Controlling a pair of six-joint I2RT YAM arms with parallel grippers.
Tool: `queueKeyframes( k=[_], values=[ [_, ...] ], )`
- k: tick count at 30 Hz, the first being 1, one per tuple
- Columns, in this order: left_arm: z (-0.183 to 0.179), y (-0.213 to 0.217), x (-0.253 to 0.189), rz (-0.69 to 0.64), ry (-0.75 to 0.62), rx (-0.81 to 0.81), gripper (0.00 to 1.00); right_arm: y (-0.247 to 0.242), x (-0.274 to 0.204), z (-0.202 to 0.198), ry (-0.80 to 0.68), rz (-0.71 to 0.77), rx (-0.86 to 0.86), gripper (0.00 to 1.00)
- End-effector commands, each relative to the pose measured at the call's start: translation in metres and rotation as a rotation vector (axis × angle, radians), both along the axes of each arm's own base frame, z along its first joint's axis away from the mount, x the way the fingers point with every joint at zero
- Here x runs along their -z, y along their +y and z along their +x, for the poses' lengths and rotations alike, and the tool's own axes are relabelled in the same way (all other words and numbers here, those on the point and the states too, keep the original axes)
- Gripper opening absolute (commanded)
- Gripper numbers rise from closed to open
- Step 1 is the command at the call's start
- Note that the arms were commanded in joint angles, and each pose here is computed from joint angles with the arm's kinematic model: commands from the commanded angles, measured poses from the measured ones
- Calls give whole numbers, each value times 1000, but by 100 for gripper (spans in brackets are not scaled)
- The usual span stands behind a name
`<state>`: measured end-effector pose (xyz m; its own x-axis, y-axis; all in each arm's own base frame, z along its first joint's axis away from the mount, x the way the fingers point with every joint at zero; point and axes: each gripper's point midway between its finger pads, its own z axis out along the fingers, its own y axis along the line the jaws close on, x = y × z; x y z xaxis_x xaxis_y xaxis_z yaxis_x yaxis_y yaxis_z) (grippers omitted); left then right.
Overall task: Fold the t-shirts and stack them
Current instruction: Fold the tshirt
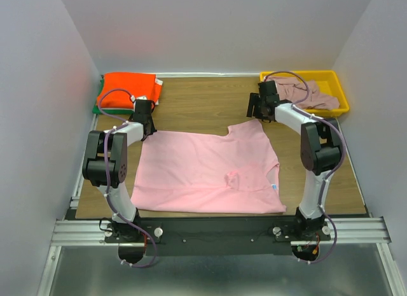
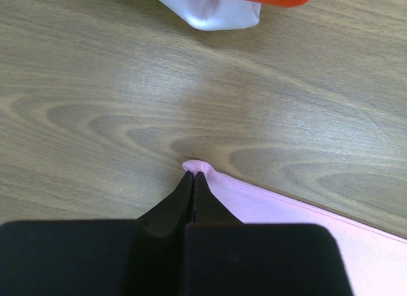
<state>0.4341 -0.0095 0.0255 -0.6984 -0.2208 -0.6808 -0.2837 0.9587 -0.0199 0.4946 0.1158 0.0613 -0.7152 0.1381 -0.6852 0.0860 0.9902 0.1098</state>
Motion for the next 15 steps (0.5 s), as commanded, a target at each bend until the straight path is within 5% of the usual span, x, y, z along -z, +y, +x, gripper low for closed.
queueKeyframes(
  k=[1,15],
  values=[
    [-10,8,11,24,43,-18,0,9,10,3,30,13,-41,75],
    [-10,7,8,18,36,-13,0,2,44,1,94,-27,-18,62]
  ],
)
